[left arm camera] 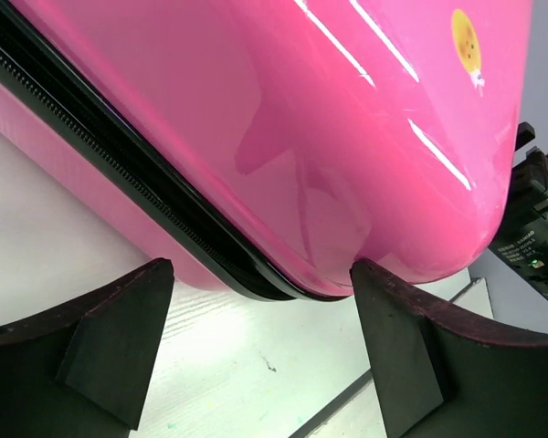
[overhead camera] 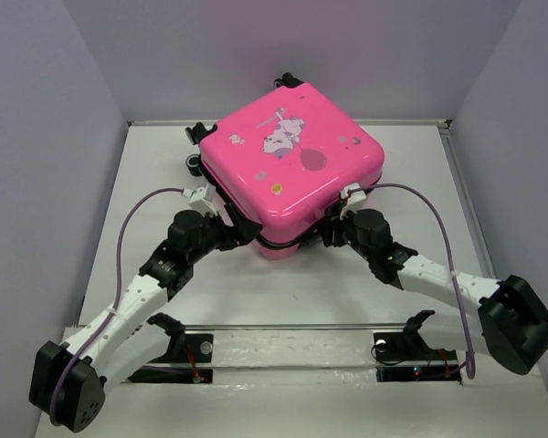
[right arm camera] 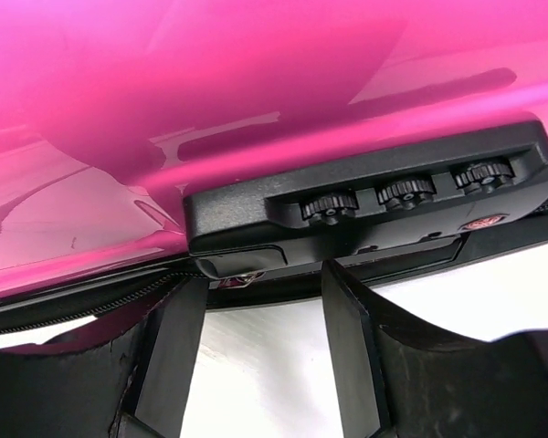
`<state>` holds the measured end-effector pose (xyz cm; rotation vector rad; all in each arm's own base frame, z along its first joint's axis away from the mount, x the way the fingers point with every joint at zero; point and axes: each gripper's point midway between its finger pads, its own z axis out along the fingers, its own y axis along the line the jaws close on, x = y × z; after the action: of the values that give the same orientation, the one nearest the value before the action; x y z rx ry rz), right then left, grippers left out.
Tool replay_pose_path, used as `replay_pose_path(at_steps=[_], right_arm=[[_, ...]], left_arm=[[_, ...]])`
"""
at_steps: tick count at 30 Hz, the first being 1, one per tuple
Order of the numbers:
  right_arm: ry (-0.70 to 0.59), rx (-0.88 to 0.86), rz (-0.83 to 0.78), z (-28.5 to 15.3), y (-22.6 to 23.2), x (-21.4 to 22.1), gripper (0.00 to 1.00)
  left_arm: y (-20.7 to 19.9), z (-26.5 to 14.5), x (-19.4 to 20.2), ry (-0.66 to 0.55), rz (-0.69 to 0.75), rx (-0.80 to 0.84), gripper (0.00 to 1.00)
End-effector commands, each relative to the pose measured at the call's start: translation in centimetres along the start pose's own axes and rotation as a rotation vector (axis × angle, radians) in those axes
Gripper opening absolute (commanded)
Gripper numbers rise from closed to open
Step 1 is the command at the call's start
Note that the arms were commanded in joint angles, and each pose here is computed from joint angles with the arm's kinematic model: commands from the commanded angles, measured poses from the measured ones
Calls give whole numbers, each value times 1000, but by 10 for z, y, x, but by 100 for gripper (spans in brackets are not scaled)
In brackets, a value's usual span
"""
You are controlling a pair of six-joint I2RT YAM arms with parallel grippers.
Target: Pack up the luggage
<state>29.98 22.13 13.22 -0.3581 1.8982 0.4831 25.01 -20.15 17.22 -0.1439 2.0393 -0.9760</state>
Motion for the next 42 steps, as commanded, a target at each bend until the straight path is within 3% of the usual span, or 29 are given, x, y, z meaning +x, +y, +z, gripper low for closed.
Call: replay_pose_path(at_steps=[1, 3, 7, 9, 13, 17, 22, 27, 28, 36, 39, 42], right_arm=[[-278, -117, 120, 5, 33, -89, 60], [-253, -98, 153, 8, 26, -62, 57], [-301, -87, 166, 14, 22, -61, 35], [-312, -74, 151, 18, 20, -65, 29], [-356, -56, 132, 25, 16, -76, 28], [-404, -14, 101, 27, 5, -85, 7], [-419, -3, 23, 4, 5, -108, 7], [-240, -136, -68, -20, 33, -119, 7], [-147, -165, -66, -26, 39, -108, 7], [115, -390, 53, -42, 111, -21, 7], [141, -389, 24, -34, 142, -6, 7], [77, -239, 44, -29, 119, -16, 7]], left_arm=[[-33, -4, -38, -131, 31, 94, 91], [-26, -2, -28, -111, 17, 94, 91], [-16, 3, -12, -75, -3, 91, 90], [-14, 3, -9, -65, -5, 88, 88], [-11, 4, -6, -62, -6, 83, 86], [-4, 6, 2, -40, -10, 70, 84], [-3, 9, 2, -46, -14, 69, 82], [-21, 12, -20, -88, -1, 103, 82], [-26, 13, -26, -101, 3, 112, 82], [-44, 22, -39, -115, -19, 168, 79], [-47, 24, -40, -110, -22, 172, 78], [-49, 22, -42, -115, -18, 179, 78]])
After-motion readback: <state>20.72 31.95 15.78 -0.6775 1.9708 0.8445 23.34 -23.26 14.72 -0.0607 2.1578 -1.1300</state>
